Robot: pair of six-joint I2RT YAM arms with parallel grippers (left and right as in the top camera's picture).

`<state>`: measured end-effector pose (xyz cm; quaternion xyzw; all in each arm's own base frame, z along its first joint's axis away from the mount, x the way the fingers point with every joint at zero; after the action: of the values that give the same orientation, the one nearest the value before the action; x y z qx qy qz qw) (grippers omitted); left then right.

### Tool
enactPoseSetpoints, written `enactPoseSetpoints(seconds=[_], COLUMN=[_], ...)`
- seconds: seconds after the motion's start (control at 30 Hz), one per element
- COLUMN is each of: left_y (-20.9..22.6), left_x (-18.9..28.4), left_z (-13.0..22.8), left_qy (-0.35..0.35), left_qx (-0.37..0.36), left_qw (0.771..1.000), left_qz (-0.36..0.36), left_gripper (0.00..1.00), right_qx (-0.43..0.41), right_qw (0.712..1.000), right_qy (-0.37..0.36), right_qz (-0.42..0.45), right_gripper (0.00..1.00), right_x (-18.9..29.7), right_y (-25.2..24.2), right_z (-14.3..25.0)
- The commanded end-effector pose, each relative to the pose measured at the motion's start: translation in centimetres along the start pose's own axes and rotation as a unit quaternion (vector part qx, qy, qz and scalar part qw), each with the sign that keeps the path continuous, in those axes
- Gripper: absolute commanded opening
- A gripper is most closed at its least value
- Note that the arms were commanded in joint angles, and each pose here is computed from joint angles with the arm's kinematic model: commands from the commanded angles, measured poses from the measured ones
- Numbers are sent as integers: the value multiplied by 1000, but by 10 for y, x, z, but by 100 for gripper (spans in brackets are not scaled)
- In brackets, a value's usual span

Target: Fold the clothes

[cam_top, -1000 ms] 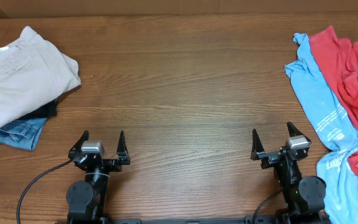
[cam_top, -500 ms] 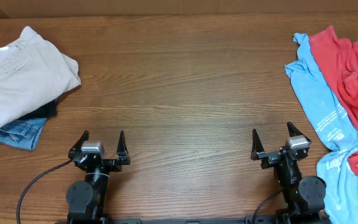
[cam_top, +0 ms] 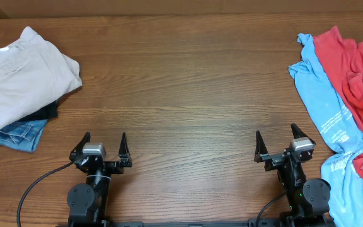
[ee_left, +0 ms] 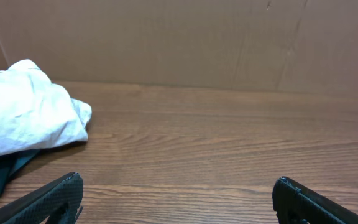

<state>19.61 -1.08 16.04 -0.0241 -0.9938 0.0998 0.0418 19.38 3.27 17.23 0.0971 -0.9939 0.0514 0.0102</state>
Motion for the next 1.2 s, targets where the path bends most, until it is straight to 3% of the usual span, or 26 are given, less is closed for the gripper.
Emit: enactPoseSetpoints(seconds=[0.0, 0.37, 0.67, 0.9, 1.17], left_y=[-3, -6, -20, -29, -34], left_x=[0, 5, 22, 3, -26], left_z=[1, -8, -71, -102, -98], left_qy=[1, 16, 32, 144, 296], left_qx=[-8, 21, 21, 22, 33], left_qw=[1000, 1000, 999, 989, 954], left_qz=[10, 15, 11, -3, -13], left_gripper=[100, 100, 100, 100, 100], right_qx=[2, -49, -64, -59, -59], right_qw=[1000, 999, 995, 981, 920], right_qy=[-2, -3, 27, 169, 382], right_qz=[-1, 22, 67, 82, 61], right_gripper=[100, 100, 100, 100, 100], right_x=[0, 4, 11, -18, -84], right_y=[1, -6, -22, -32, -38], right_z=[1, -13, -65, -92, -86])
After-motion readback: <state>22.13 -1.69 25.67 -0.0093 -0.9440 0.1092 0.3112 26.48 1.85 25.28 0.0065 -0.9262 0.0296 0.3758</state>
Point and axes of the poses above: each gripper's point midway between its finger pads, its own x axis back along the fingers, its own y axis along the line the jaws close on, z = x × y, the point moved 5 cm from there along x, back along the fingers, and after that the axes turned 6 degrees about x, right-handed, at the moved point
